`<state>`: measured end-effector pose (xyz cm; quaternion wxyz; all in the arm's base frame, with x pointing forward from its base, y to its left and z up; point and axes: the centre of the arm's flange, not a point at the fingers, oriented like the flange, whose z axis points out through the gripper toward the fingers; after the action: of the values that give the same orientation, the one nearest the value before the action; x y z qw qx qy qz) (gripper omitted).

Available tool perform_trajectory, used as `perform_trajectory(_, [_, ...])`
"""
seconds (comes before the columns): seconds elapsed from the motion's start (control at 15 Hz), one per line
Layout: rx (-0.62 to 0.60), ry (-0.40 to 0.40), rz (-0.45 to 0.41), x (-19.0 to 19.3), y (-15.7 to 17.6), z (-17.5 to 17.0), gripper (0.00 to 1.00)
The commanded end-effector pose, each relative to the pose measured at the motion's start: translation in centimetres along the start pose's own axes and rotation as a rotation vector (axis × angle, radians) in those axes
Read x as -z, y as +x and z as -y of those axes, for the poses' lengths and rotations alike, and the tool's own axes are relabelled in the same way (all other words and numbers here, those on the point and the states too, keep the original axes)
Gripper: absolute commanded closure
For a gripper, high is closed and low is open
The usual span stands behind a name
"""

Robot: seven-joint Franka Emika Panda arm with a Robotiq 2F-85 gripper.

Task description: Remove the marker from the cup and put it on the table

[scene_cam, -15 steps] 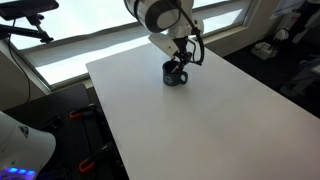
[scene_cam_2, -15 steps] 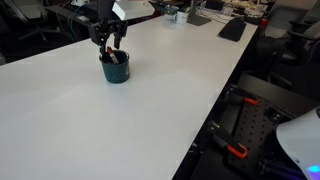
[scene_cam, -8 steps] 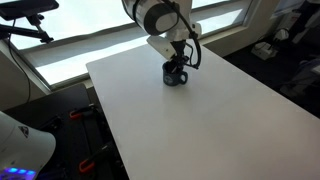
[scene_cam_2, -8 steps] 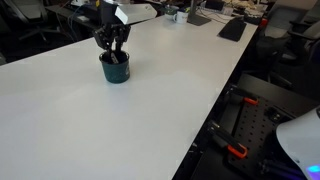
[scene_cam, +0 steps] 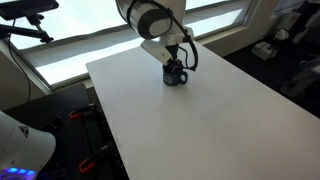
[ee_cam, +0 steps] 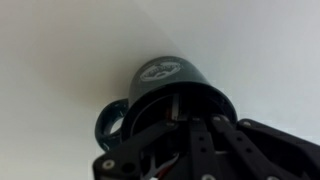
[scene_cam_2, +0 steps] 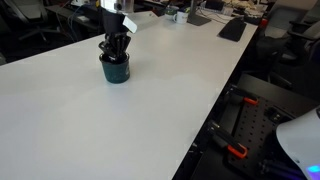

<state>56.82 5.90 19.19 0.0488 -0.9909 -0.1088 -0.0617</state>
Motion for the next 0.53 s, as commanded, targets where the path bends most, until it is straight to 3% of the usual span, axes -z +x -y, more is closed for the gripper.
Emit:
perform_trajectory(0.0, [0.058, 0.018, 0.004, 1.7, -1.4, 0.1, 0.99])
perform_trajectory(0.07, [0.063, 0.019, 0.004, 1.9, -1.4, 0.1, 0.73])
perform_trajectory(0.2, [0.062, 0.019, -0.003, 2.4, -1.3, 0.1, 0.66])
perform_trajectory(0.47, [0.056, 0.003, -0.019, 4.2, -0.6, 0.5, 0.36])
